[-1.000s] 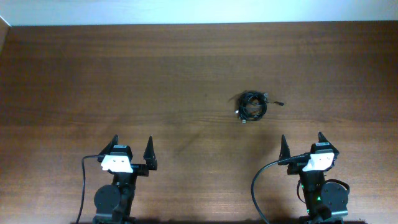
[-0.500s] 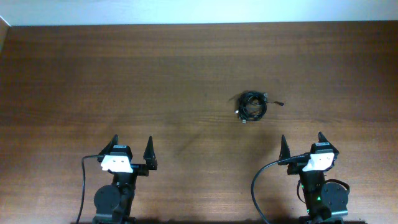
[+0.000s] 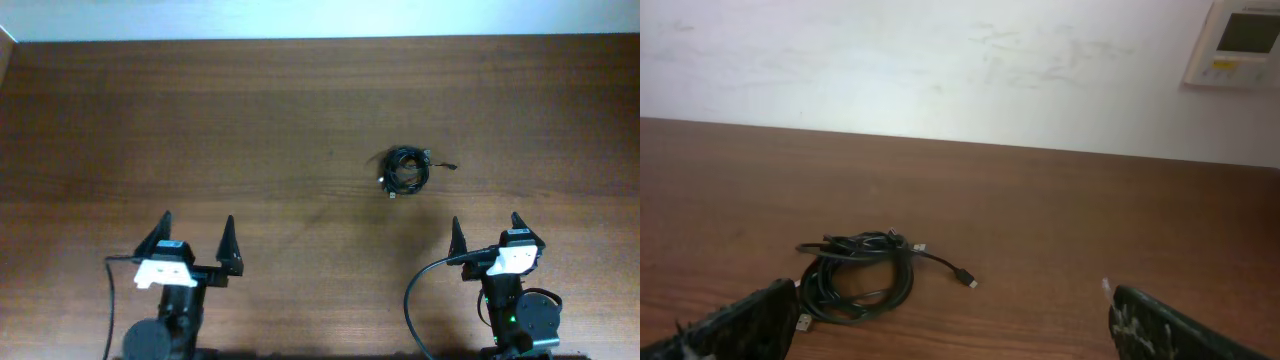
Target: Untangle cables
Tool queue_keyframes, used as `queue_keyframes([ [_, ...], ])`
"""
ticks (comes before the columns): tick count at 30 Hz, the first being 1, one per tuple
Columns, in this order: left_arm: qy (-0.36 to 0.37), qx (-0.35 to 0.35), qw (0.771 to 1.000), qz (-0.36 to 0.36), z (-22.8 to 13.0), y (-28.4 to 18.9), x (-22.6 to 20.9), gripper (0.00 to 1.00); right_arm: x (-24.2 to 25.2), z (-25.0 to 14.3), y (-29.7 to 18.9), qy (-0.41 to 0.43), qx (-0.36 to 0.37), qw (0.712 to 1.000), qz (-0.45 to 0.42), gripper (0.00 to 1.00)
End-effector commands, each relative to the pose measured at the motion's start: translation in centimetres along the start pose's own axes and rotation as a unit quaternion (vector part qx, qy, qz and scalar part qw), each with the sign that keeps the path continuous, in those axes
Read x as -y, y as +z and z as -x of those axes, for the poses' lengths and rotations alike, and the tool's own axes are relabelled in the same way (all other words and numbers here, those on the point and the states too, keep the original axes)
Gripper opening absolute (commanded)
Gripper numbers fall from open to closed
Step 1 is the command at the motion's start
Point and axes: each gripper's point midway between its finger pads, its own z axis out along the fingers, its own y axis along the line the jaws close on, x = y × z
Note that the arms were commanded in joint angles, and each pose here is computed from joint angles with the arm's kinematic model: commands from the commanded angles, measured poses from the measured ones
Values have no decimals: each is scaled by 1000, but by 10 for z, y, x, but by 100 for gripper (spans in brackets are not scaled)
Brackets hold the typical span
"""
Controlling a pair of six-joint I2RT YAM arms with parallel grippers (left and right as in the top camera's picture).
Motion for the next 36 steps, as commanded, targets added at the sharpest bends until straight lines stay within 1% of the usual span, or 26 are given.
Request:
queue_keyframes([
  [1, 8, 31, 999, -12, 41, -12, 7, 99, 0, -3, 0, -3, -3, 1000, 1, 98],
  [4, 8, 56, 998, -14, 65, -20, 9, 99, 0, -3, 0, -3, -3, 1000, 1, 99],
  [5, 8, 58, 998, -14, 67, -21, 10, 99, 0, -3, 0, -3, -3, 1000, 1, 99],
  [7, 8, 46, 999, -13, 61, -20, 9, 99, 0, -3, 0, -3, -3, 1000, 0, 99],
  [10, 8, 12, 1000, -10, 45, -19, 7, 99, 0, -3, 0, -3, -3, 1000, 1, 98],
  [12, 7, -25, 1000, -7, 26, -20, 6, 99, 0, -3, 0, -3, -3, 1000, 1, 98],
  [16, 7, -101, 995, 0, -10, -24, 2, 99, 0, -3, 0, -3, -3, 1000, 0, 98],
  [19, 7, -135, 991, 3, -27, -28, 0, 99, 0, -3, 0, -3, -3, 1000, 0, 98],
  [22, 6, -126, 992, -5, -23, -27, 3, 99, 0, -3, 0, -3, -3, 1000, 1, 98],
  [25, 4, -100, 994, -47, -7, -24, 19, 99, 0, -3, 0, -3, -3, 1000, 1, 98],
  [27, -14, -106, 993, -49, 9, -19, 22, 99, 0, -3, 0, -3, -3, 1000, 1, 98],
  [28, -16, -123, 991, -59, 18, -14, 27, 99, 0, -3, 0, -3, -3, 1000, 0, 98],
  [29, -19, -141, 987, -70, 25, -9, 32, 99, 0, -3, 0, -3, -3, 1000, 1, 98],
  [31, -31, -202, 973, -103, 40, 10, 47, 99, 0, -3, 0, -3, -3, 1000, 0, 98],
  [32, -37, -244, 962, -113, 49, 22, 53, 99, 0, -3, 0, -3, -3, 1000, 1, 98],
  [33, -27, -288, 948, -132, 57, 35, 61, 99, 0, -3, 0, -3, -3, 1000, 1, 99],
  [34, -26, -316, 938, -140, 63, 44, 64, 99, 0, -3, 0, -3, -3, 1000, 0, 99],
  [36, -36, -393, 907, -145, 75, 72, 70, 99, 0, -3, 0, -3, -3, 1000, 1, 98],
])
